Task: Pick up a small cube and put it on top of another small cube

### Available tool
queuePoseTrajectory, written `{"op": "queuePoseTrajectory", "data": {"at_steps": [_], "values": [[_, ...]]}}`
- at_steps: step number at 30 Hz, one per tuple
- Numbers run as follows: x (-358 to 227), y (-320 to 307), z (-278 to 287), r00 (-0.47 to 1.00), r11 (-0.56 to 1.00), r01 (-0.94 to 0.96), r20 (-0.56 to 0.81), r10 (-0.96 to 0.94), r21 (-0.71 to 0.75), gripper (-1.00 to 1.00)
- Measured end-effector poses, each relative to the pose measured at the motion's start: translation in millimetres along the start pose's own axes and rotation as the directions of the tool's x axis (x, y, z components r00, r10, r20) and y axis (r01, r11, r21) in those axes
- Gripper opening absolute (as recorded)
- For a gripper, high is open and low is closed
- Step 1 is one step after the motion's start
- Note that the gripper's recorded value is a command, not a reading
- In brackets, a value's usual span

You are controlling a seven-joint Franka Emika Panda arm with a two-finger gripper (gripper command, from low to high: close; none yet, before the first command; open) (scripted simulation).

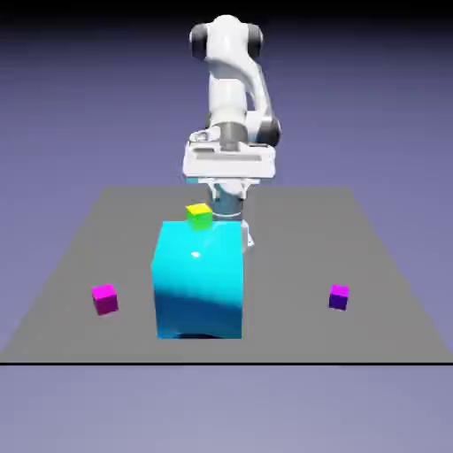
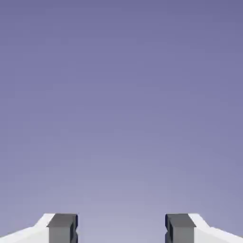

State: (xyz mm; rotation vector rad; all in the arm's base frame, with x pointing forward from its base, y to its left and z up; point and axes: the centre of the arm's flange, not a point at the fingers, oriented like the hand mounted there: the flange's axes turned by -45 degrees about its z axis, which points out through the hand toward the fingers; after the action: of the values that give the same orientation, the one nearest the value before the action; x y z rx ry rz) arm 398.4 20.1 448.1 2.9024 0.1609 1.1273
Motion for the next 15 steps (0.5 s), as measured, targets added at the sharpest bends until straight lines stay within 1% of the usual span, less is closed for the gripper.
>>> {"op": "queuePoseTrajectory", "data": {"at_steps": [3,7,11,15], "values": [[-1,-39,34,0.982,0.991,0.125,0.135,-0.129,0.036,0.0],[-12,-94,75,0.908,0.954,0.28,0.294,-0.299,0.107,0.0],[-34,-150,110,0.785,0.89,0.411,0.42,-0.456,0.198,0.0],[-64,-207,137,0.625,0.8,0.518,0.504,-0.596,0.303,0.0]]}}
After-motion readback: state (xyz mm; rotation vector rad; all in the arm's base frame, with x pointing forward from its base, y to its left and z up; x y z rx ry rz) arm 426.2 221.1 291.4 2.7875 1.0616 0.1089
